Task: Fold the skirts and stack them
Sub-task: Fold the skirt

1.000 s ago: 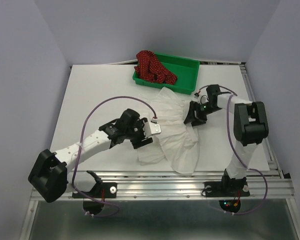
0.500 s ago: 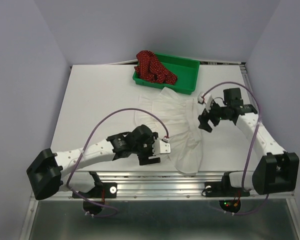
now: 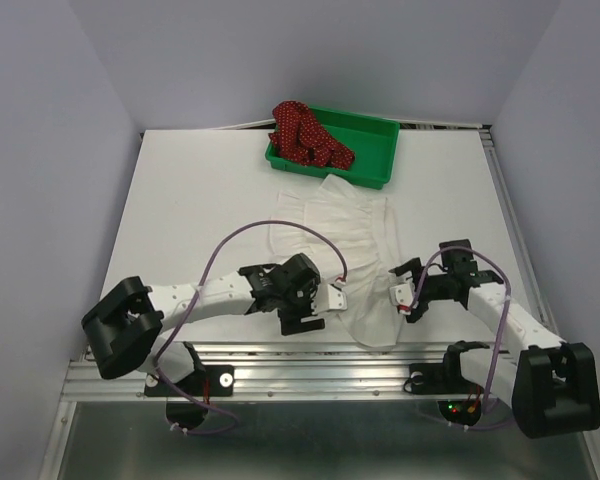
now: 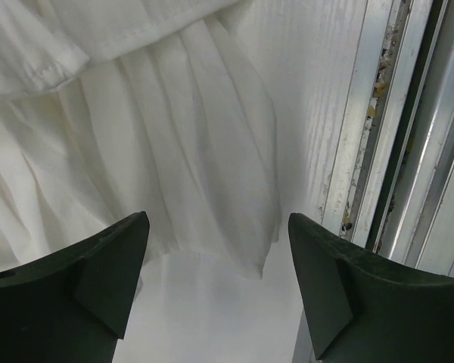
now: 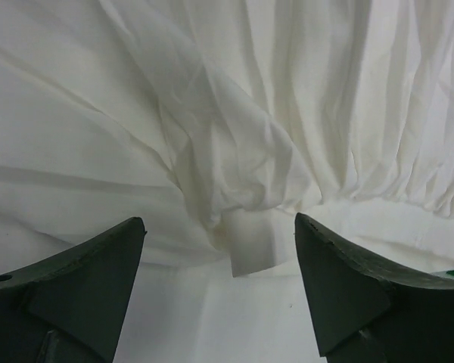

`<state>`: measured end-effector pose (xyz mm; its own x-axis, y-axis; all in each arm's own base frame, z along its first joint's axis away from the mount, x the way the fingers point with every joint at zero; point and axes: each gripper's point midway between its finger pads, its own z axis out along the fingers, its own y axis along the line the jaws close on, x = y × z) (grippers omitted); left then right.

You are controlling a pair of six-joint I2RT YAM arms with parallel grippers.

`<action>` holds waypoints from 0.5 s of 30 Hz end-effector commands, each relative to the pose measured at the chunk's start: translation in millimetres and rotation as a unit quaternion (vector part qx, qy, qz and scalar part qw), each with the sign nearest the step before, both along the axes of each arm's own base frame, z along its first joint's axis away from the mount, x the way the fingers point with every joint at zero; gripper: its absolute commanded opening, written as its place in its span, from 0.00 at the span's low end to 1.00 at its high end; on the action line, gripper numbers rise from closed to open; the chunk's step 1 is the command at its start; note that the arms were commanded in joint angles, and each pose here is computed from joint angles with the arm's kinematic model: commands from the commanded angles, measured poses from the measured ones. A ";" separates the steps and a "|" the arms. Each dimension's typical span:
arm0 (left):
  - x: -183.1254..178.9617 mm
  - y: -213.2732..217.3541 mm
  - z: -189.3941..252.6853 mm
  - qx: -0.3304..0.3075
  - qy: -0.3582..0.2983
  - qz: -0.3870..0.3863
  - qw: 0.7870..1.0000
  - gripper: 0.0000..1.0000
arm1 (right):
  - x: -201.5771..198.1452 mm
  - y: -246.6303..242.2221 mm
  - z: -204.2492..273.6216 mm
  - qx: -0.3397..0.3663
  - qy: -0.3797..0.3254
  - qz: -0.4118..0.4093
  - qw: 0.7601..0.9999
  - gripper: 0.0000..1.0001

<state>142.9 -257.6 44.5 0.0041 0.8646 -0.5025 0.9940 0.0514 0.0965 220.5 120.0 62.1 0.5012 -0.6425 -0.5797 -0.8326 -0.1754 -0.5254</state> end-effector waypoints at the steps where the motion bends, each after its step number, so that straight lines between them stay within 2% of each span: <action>1: 8.8 -7.8 7.9 0.006 -0.005 0.009 1.000 0.84 | 11.7 18.2 11.8 0.004 -0.131 0.099 0.986 0.84; 8: 13.3 -9.0 -1.0 0.031 -0.013 0.009 0.999 0.82 | 30.2 10.9 -11.3 -0.027 -0.144 0.089 0.985 0.63; 10: 12.7 -10.9 -0.3 0.029 -0.014 0.004 0.999 0.83 | 35.3 11.4 -14.9 -0.033 -0.140 0.088 0.986 0.59; 14: 11.1 -11.6 -1.4 0.036 -0.025 -0.004 0.999 0.84 | 38.6 12.6 -16.5 -0.036 -0.139 0.088 0.986 0.41; 15: 11.6 -14.4 -3.8 0.040 -0.028 -0.005 0.999 0.78 | 39.4 12.6 -16.0 -0.035 -0.139 0.085 0.986 0.32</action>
<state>149.4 -260.5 31.8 0.0067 0.9040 -0.4274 0.9922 0.0471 0.1151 243.7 127.9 34.3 0.6929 -0.5814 -0.4264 -0.6806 -0.3321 -0.6531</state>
